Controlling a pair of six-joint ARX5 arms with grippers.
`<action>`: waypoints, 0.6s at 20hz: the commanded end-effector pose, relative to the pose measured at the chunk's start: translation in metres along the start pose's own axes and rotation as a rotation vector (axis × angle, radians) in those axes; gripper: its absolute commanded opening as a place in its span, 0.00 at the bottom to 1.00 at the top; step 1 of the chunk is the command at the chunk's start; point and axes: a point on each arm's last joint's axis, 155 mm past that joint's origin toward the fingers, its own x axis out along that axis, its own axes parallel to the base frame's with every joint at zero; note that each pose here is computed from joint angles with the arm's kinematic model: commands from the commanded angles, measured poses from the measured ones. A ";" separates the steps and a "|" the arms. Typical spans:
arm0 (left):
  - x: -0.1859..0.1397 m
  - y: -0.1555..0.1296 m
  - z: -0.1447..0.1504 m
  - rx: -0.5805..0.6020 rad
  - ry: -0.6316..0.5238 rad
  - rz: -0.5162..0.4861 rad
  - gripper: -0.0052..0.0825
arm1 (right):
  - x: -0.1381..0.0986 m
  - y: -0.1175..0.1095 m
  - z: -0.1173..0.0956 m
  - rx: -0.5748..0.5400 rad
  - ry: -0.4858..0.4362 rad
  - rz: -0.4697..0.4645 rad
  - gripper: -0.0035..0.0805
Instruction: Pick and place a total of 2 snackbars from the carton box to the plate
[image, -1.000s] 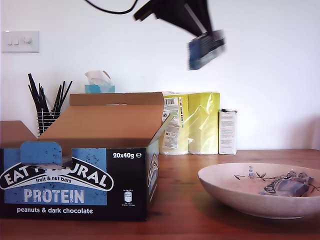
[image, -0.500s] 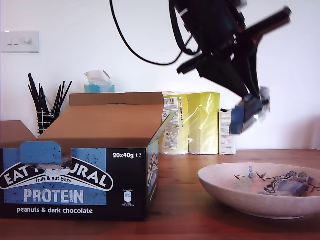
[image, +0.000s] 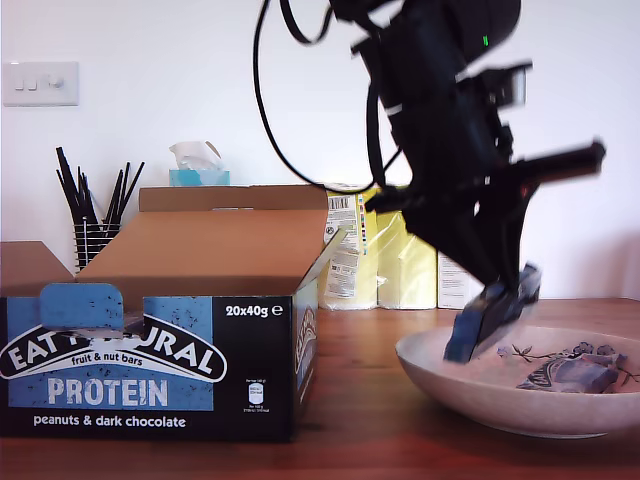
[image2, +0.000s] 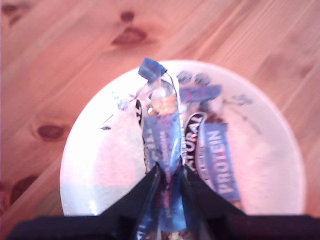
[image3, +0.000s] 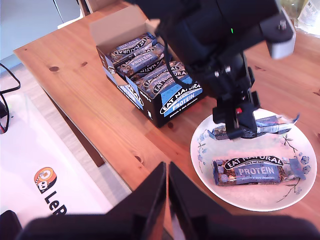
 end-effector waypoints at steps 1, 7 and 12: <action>0.008 0.002 -0.003 0.017 0.001 0.026 0.04 | 0.003 0.000 -0.004 0.010 0.007 0.002 0.03; 0.012 0.005 -0.010 0.034 0.025 0.048 0.32 | 0.003 0.000 -0.004 0.009 0.006 0.001 0.03; 0.012 -0.008 -0.013 0.052 0.027 0.028 0.37 | 0.003 -0.004 -0.005 0.009 0.010 -0.016 0.03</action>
